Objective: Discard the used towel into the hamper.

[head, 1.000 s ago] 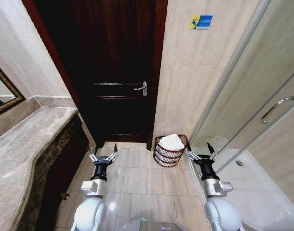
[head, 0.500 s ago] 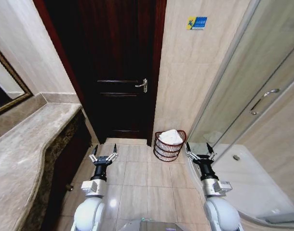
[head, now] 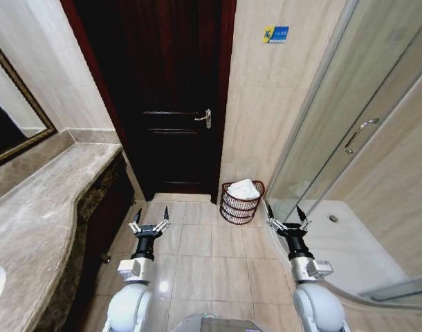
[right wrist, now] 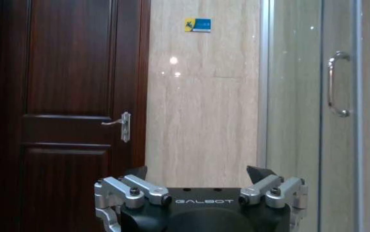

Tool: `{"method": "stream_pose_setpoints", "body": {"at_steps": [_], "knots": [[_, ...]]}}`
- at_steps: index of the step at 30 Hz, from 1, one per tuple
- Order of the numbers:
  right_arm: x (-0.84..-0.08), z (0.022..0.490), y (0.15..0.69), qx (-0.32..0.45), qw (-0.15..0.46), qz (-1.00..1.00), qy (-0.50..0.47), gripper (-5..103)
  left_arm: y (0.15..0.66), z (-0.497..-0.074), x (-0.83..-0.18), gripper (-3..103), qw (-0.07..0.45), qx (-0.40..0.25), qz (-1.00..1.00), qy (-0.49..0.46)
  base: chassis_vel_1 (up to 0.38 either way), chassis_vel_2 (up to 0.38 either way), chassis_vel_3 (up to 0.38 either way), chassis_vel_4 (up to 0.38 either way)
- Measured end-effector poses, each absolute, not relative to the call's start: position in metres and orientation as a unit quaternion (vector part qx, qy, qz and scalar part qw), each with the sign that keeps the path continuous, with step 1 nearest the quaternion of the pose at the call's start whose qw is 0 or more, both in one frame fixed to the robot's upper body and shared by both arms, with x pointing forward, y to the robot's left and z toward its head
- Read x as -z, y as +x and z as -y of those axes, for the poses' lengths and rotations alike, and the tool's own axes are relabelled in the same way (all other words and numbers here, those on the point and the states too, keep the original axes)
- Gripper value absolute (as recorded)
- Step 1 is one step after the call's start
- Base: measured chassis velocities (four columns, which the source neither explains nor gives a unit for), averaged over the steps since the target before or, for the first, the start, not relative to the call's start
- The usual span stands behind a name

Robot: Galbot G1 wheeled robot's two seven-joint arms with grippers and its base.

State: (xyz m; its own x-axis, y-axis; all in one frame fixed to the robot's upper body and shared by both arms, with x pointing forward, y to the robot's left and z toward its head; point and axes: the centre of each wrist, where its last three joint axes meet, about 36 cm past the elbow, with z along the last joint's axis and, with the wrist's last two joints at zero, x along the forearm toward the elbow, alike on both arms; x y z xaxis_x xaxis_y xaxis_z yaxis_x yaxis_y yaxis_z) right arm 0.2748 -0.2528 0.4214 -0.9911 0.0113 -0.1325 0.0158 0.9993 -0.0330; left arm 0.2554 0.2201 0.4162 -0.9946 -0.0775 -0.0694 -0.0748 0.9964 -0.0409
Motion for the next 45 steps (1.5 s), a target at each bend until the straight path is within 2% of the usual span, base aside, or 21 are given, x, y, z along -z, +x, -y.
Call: {"method": "stream_pose_setpoints", "body": {"at_steps": [33,45], "knots": [[-0.409,0.249,0.260,0.012,0.053,-0.998,0.009,100,0.255,-0.218,-0.410,100,0.038,0.025,-0.998,-0.043,0.133,-0.119,-0.122,0.139],[-0.405,0.254,0.246,0.007,0.045,-0.999,0.020,100,0.263,-0.198,-0.411,100,0.042,0.030,-0.998,-0.021,0.124,-0.122,-0.124,0.123]]}}
